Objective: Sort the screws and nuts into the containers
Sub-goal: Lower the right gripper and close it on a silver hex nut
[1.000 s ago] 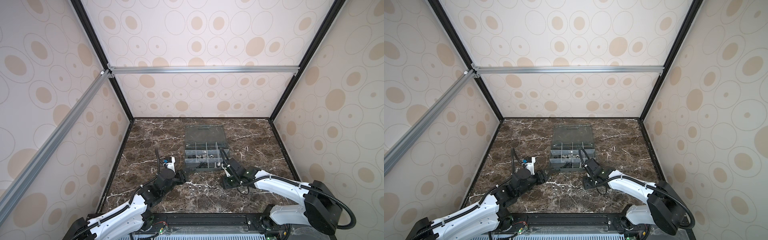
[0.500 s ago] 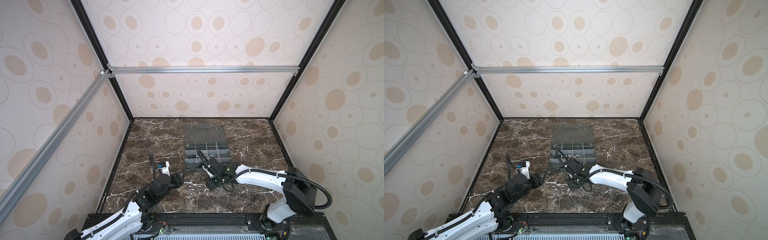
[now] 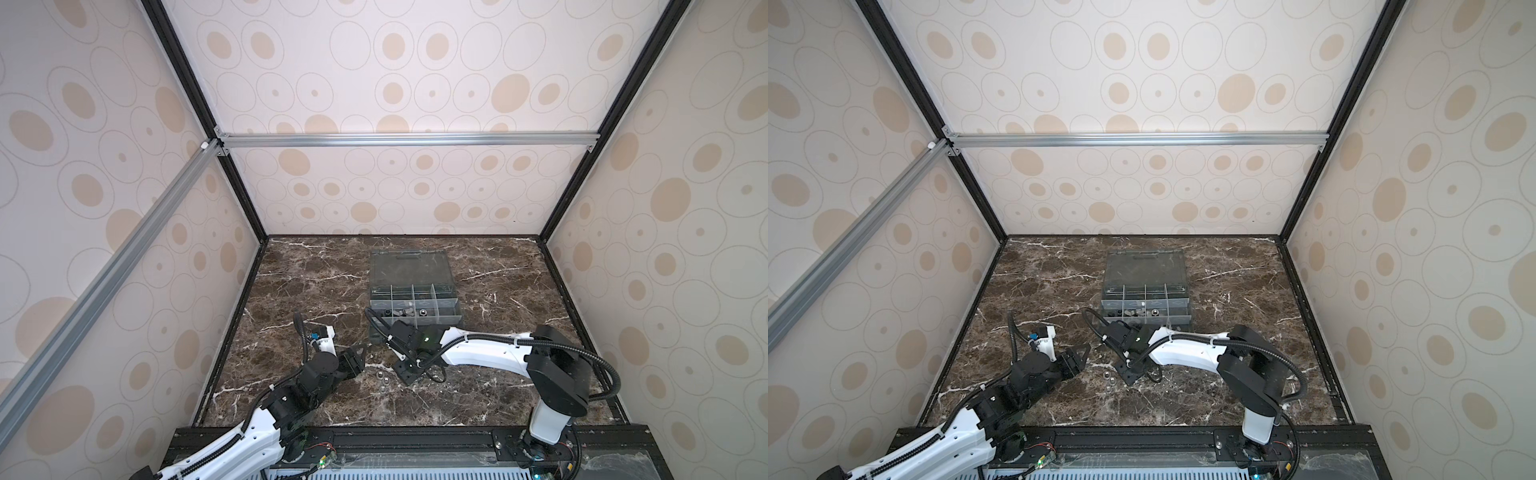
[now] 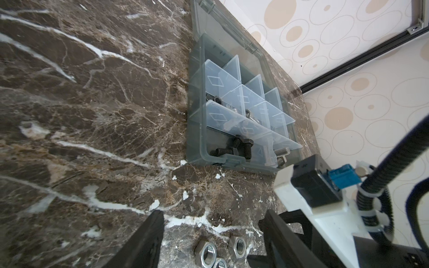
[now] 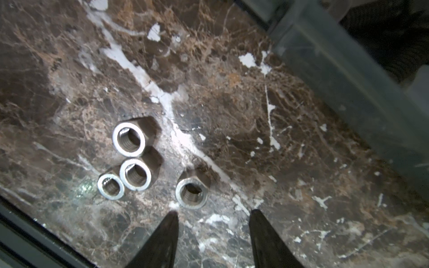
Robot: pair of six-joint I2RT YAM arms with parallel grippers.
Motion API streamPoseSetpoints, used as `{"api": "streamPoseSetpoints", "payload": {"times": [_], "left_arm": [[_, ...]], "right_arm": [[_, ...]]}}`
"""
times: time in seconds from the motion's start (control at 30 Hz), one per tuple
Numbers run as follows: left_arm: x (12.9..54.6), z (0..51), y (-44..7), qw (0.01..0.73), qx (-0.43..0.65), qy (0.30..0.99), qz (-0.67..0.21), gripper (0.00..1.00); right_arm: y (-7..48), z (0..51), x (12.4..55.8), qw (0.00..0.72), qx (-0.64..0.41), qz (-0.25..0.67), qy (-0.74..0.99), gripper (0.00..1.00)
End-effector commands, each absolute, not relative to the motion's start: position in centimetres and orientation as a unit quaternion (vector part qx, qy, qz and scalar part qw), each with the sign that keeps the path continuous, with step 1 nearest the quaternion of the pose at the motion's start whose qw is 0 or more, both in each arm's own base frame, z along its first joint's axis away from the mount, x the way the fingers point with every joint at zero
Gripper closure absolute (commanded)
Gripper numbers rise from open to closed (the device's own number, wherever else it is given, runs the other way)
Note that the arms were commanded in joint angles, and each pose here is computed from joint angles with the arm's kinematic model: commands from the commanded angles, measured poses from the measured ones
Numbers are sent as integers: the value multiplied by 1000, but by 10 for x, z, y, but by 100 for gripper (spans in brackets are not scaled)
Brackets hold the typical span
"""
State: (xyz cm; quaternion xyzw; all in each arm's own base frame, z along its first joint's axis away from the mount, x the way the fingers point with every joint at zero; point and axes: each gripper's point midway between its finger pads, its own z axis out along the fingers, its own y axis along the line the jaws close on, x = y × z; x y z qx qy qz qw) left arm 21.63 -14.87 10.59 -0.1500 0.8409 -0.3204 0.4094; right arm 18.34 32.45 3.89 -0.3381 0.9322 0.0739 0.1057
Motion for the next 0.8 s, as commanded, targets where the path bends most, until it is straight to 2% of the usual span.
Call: {"api": "streamPoseSetpoints", "payload": {"times": [0.0,0.5,0.77], "left_arm": [[217,104,-144,410,-166,839,-318,32],[215,98,-146,406,-166,837,-327,32],[214,98,-147,404,-164,837,-331,32]], "right_arm": [[325,36,182,98,-330,53,937,47],[338,22,175,86,-333,41,938,48],[331,15,175,86,-331,26,939,52]]}}
